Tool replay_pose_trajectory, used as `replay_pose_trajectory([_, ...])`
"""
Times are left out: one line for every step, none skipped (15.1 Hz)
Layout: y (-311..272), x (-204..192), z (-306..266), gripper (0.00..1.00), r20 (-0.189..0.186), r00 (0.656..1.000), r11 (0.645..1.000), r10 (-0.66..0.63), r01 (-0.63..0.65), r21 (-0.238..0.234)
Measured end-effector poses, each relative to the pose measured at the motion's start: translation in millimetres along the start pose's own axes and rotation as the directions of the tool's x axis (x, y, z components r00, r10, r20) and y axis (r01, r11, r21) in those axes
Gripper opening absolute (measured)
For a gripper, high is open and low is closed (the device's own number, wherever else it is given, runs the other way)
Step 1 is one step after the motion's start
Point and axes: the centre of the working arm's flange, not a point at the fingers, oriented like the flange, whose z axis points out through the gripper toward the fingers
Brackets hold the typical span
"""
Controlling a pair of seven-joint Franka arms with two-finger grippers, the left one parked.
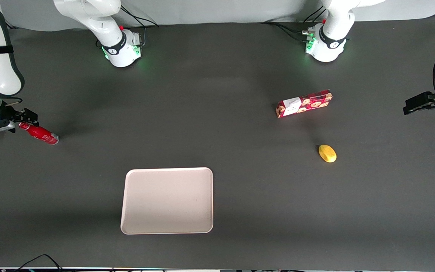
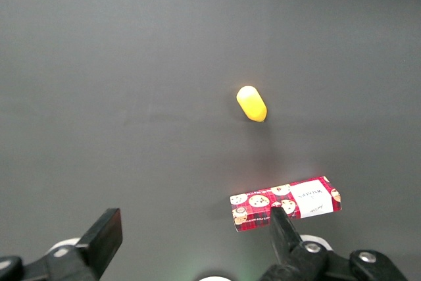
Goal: Place coke bottle on tray
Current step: 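Close the right gripper around the bottle's cap end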
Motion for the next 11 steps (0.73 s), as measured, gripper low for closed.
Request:
replay_pose_trajectory([-0.5, -0.6, 1.3, 1.0, 0.002, 1.0, 1.0, 0.0, 0.0, 0.001])
replay_pose_trajectory([-0.7, -0.9, 2.2, 1.0, 0.003, 1.0, 1.0, 0.0, 0.0, 0.001])
replay_pose_trajectory([-0.8, -1.0, 2.7, 1.0, 0.002, 1.0, 1.0, -0.001, 0.001, 0.0])
replay_pose_trajectory([-0.9, -1.1, 3.1, 1.0, 0.002, 1.0, 1.0, -0.001, 0.001, -0.001])
replay_pose_trajectory([-1.0, -1.2, 3.7, 0.96, 0.003, 1.0, 1.0, -0.002, 0.002, -0.002])
replay_pose_trajectory([-1.1, -1.3, 4.4, 0.86, 0.004, 1.0, 1.0, -0.003, 0.003, -0.002])
replay_pose_trajectory([-1.1, -1.3, 5.1, 0.76, 0.005, 1.0, 1.0, -0.003, 0.003, -0.002])
replay_pose_trajectory([-1.2, -1.4, 5.8, 0.65, 0.006, 1.0, 1.0, -0.003, 0.003, -0.002])
replay_pose_trajectory([-1.2, -1.5, 6.6, 0.52, 0.008, 1.0, 1.0, -0.003, 0.004, -0.001])
replay_pose_trajectory([-1.4, -1.4, 7.2, 0.42, 0.009, 1.0, 1.0, -0.004, 0.004, -0.001])
replay_pose_trajectory([-1.5, -0.6, 6.1, 0.36, 0.006, 1.0, 1.0, -0.004, 0.004, -0.001])
